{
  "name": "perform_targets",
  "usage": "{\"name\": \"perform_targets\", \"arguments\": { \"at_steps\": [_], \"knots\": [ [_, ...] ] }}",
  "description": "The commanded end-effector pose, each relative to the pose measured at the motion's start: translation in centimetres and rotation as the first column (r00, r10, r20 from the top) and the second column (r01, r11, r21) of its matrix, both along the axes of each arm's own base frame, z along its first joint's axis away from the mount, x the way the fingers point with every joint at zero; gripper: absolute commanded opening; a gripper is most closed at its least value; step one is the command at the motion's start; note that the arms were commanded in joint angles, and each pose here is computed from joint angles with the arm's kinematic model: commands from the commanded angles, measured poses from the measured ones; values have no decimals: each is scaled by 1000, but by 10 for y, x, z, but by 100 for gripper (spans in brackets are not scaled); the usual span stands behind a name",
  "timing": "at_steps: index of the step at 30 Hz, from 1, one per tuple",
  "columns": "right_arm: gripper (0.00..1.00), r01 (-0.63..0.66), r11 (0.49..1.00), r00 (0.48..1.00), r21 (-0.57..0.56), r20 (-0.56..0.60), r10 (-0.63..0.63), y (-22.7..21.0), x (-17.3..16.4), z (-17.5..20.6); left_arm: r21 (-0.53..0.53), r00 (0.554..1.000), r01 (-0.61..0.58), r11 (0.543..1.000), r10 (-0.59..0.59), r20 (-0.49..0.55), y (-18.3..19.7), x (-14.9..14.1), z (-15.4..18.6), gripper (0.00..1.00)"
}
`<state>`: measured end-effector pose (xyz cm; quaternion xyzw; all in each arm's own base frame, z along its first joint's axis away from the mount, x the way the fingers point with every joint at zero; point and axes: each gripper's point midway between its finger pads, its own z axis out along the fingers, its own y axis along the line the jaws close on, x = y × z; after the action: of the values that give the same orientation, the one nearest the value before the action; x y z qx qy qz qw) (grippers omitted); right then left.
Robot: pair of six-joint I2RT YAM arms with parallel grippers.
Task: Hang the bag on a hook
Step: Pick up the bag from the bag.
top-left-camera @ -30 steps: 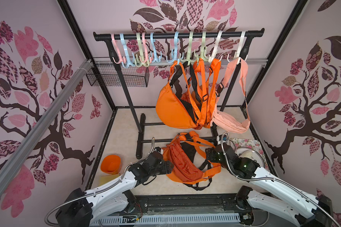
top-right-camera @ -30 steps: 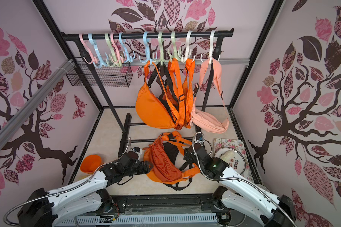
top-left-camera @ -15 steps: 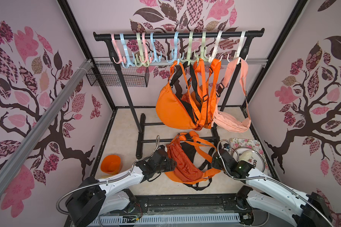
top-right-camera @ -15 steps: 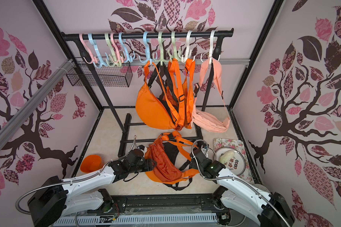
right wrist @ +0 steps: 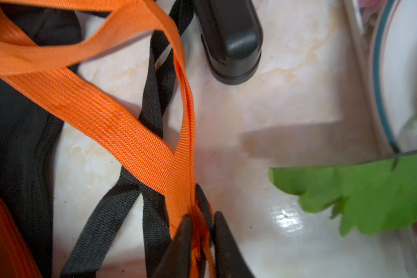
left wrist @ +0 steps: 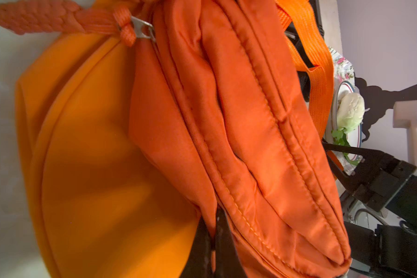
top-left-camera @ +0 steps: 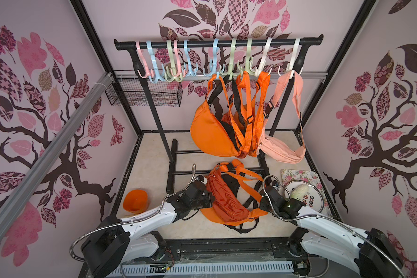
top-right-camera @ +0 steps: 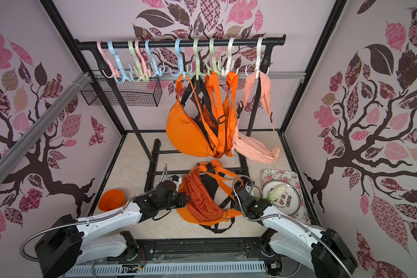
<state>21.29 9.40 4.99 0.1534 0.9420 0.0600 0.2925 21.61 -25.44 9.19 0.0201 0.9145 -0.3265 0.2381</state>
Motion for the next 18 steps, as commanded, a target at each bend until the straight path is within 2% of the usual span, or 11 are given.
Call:
{"name": "perform_targets", "arguments": {
  "at_steps": [1,3,7,14,18],
  "knots": [
    [6,38,999,995,-4,95,-38,-5,15,38,-108,990,55,993,-39,137,-24,15,56,0],
    [5,45,998,990,-31,133,-41,-9,19,58,-124,986,71,990,-50,161,-27,16,69,0],
    [11,61,994,976,-89,213,-41,-19,28,100,-152,971,111,982,-75,226,-34,15,96,0],
    [15,64,990,946,-126,323,-20,-19,44,156,-186,919,192,964,-110,380,-40,7,149,0],
    [10,53,994,922,-94,386,-12,-15,50,182,-206,886,219,954,-107,451,-36,2,178,0]
  ]
}}
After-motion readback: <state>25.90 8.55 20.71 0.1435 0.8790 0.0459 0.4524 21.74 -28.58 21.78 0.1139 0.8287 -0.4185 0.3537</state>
